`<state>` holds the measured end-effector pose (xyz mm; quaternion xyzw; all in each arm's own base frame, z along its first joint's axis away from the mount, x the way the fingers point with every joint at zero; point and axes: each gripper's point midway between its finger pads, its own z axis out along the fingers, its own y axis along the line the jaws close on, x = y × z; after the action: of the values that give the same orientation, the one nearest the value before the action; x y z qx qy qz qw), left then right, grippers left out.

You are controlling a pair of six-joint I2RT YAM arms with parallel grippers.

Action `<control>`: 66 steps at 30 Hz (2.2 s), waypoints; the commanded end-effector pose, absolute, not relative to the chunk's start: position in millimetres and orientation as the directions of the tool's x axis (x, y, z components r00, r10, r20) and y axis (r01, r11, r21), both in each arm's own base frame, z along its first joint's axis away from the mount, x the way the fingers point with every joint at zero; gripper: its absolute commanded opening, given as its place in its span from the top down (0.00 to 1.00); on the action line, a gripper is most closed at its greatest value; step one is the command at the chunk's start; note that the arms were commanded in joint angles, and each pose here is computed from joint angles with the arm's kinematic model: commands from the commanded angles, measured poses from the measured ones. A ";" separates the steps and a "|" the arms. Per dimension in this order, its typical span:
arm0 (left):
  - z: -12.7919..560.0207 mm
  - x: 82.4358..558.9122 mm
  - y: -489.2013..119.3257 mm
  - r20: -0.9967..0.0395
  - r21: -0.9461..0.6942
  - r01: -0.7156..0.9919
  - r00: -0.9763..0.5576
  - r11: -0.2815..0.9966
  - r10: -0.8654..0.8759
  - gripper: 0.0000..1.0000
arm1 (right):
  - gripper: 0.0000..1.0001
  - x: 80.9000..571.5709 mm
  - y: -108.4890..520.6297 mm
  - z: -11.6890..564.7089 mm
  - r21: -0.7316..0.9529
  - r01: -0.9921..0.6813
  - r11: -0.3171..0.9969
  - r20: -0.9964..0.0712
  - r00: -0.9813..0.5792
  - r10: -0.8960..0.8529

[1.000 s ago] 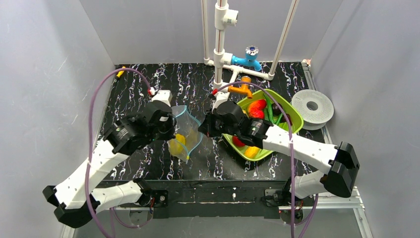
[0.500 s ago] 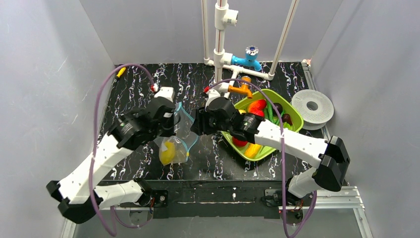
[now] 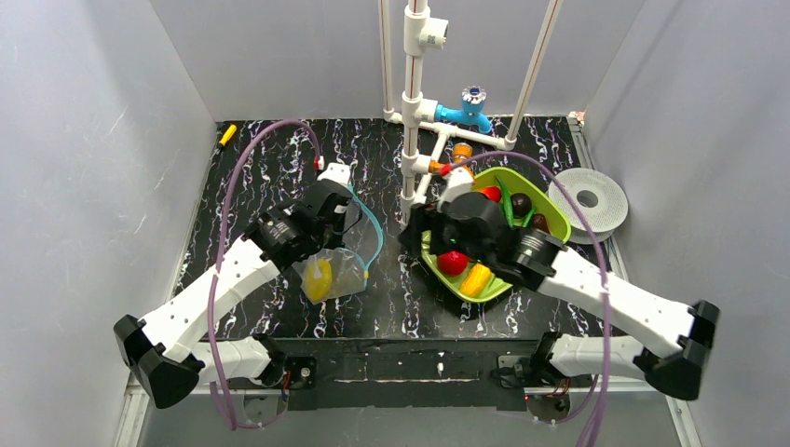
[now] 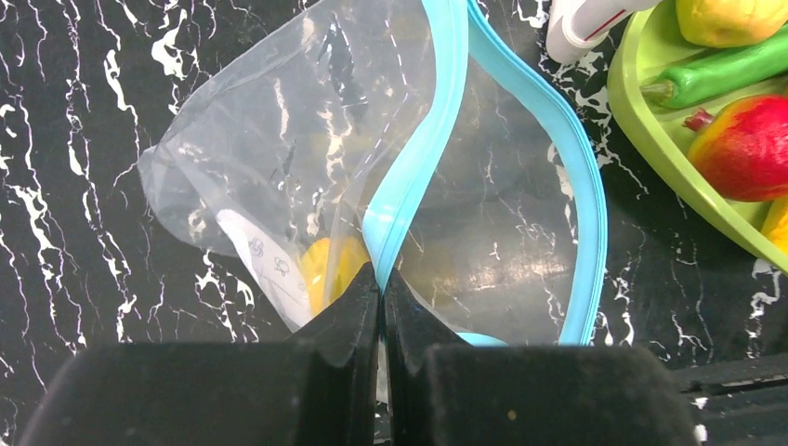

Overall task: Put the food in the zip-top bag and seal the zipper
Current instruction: Adjust the zipper food storage bag at the center of the board, then pick up the fake fruit from the bin.

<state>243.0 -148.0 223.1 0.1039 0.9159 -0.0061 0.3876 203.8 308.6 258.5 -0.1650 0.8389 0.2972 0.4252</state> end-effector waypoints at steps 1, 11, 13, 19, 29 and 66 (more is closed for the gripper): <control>221.5 255.2 -144.8 -0.757 0.107 0.208 -0.617 0.972 0.216 1.00 | 0.12 211.8 235.4 244.6 0.248 -0.358 0.900 -0.840 -0.542 0.016; 203.3 250.0 -136.0 -0.753 0.123 0.214 -0.616 0.969 0.232 1.00 | 0.02 225.7 156.9 182.2 0.375 0.007 0.927 -0.722 -0.626 0.297; 201.3 248.6 -138.0 -0.754 0.110 0.225 -0.616 0.968 0.229 1.00 | 0.02 230.8 151.1 168.9 0.364 0.064 0.929 -0.670 -0.675 0.309; 212.9 258.1 -148.8 -0.762 0.116 0.258 -0.597 0.959 0.253 1.00 | 0.02 262.9 123.5 165.7 0.185 0.155 0.970 -0.671 -0.701 0.240; 221.5 256.2 -165.1 -0.737 0.093 0.345 -0.607 0.934 0.298 1.00 | 0.02 313.3 131.8 143.2 0.407 0.121 0.906 -0.606 -0.706 0.367; 212.9 250.8 -141.6 -0.811 0.122 0.302 -0.518 0.945 0.270 1.00 | 0.09 383.0 121.5 74.1 0.442 0.290 0.849 -0.450 -0.747 0.490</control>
<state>249.3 -145.4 206.9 0.1714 0.8769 -0.0174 0.4487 363.1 121.6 64.9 0.2065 0.9271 0.1703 0.2624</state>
